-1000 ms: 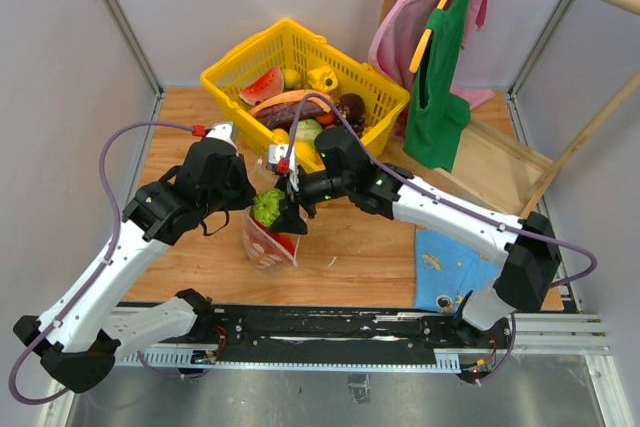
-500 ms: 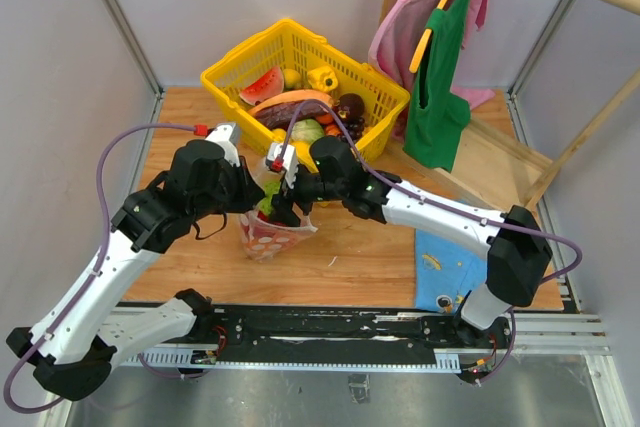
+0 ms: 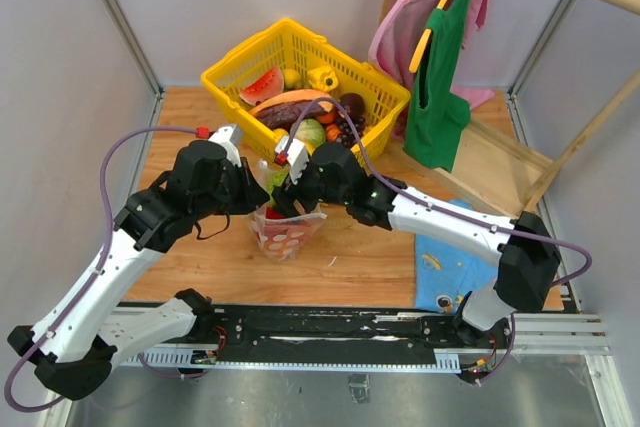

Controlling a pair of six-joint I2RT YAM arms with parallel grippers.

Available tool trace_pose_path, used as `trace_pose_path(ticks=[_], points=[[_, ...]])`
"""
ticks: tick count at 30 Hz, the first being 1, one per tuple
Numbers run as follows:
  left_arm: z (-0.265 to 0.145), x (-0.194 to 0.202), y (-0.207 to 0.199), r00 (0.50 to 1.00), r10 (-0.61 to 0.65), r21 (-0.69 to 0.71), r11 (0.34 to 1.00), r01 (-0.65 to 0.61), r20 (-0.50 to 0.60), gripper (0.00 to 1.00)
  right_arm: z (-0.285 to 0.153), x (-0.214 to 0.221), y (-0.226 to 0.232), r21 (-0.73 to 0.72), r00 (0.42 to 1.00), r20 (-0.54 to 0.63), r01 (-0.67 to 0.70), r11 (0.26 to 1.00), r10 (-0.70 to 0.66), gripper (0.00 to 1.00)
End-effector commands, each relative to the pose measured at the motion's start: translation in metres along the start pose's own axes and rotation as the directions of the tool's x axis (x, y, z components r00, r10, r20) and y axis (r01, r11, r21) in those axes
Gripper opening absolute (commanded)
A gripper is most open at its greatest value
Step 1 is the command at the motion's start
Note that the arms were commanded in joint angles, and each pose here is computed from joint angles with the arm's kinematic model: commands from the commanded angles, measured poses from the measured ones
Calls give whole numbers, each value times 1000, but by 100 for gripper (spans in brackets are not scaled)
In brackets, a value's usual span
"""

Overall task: Place the food in the zip-top bag and seal the zipper
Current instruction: Place the fake fruit in the zipper food storage bag.

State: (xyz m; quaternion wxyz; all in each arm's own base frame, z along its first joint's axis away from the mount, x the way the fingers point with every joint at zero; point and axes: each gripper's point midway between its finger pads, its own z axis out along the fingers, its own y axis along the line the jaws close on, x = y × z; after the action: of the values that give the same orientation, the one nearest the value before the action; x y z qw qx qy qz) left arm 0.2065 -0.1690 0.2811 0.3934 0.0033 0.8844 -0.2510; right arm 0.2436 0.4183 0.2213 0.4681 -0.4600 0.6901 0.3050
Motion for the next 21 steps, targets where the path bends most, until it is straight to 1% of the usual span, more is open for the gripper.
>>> trace_pose_path(ticks=[1, 4, 6, 8, 10, 13, 17, 21], points=[[2, 12, -3, 997, -67, 21, 997, 68, -40, 0, -34, -6, -22, 148, 995, -100, 42, 988, -28, 37], [4, 19, -8, 994, -80, 48, 995, 83, -72, 0, -46, 7, -23, 157, 981, -192, 66, 985, -35, 37], [4, 18, -4, 994, -87, 27, 996, 89, -66, 0, -48, 12, -16, 115, 975, -217, 68, 991, -42, 39], [6, 18, 3, 994, -97, -9, 995, 96, -57, 0, -42, 9, -2, 37, 981, -184, 65, 997, -57, 40], [9, 20, 8, 992, -110, -39, 993, 108, -55, 0, -33, 1, 14, -47, 991, -122, 53, 997, -58, 40], [14, 25, 17, 990, -128, -84, 989, 122, -60, 0, -21, -4, 32, -127, 996, -62, 59, 990, -67, 43], [16, 29, 34, 988, -144, -172, 976, 134, -47, 0, -9, 1, 47, -212, 996, -45, 68, 975, -79, 50], [16, 32, 41, 987, -152, -206, 968, 140, -42, 0, 2, 7, 54, -256, 995, -54, 66, 964, -82, 57]])
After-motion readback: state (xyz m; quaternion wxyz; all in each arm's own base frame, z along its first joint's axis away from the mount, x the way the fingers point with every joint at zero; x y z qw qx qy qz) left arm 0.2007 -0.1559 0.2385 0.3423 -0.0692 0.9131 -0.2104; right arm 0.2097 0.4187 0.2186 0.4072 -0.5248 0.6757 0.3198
